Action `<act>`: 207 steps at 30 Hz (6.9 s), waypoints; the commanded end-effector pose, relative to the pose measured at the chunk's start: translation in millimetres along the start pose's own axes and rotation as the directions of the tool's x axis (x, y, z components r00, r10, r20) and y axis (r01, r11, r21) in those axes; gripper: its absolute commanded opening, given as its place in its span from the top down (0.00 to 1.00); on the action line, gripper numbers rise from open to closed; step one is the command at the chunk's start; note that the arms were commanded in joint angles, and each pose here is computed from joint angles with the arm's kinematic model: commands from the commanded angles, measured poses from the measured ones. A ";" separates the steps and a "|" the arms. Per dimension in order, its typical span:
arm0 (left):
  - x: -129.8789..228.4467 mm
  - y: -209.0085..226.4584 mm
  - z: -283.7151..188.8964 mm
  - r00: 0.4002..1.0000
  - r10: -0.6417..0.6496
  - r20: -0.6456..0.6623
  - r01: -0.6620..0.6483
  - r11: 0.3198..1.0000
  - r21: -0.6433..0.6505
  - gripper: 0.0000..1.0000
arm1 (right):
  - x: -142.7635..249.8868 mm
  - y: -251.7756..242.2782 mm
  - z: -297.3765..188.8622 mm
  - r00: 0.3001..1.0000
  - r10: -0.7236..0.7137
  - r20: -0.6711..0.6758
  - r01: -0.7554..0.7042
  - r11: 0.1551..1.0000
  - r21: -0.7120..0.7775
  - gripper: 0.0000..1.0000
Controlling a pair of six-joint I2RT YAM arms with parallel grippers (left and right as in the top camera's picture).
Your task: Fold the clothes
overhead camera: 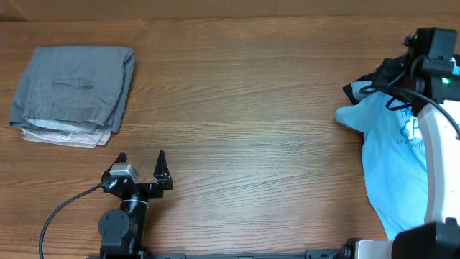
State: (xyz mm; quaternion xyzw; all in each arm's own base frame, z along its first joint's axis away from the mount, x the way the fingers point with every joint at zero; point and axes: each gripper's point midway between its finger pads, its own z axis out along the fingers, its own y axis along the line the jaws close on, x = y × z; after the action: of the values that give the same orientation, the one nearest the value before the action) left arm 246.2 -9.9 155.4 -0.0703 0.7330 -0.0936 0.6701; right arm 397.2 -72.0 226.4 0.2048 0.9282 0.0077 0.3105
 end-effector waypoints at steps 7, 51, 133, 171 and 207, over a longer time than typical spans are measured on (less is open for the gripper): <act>-0.8 0.5 -0.3 1.000 -0.006 0.009 0.006 1.000 -0.005 0.00 | -2.4 40.1 -73.1 0.993 -0.061 0.106 0.080 0.980 -0.184 0.96; -0.8 0.5 -0.3 1.000 -0.006 0.009 0.006 1.000 -0.005 0.00 | 199.0 409.0 -28.1 0.859 -0.503 0.092 0.389 0.525 -0.757 0.41; -70.1 -60.6 -32.7 1.000 -0.015 0.006 0.013 0.967 0.254 0.00 | 121.9 -0.6 -73.5 0.861 0.021 -0.507 0.024 0.996 0.081 0.00; 33.6 -194.2 226.4 0.365 0.538 -0.760 -0.189 0.842 0.506 0.50 | 121.9 -0.6 -73.5 0.861 0.021 -0.507 0.024 0.996 0.081 0.00; 173.8 -171.5 248.9 0.155 0.561 -0.813 -0.355 0.800 0.484 0.57 | 121.9 -0.6 -73.5 0.861 0.021 -0.507 0.024 0.996 0.081 0.00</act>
State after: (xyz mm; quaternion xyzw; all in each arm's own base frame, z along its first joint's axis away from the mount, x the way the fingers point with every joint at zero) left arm 473.0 -232.8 20.2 0.2996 0.9453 0.0098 0.1290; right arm 265.5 -14.3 209.6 0.2027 0.9784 0.0238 0.0336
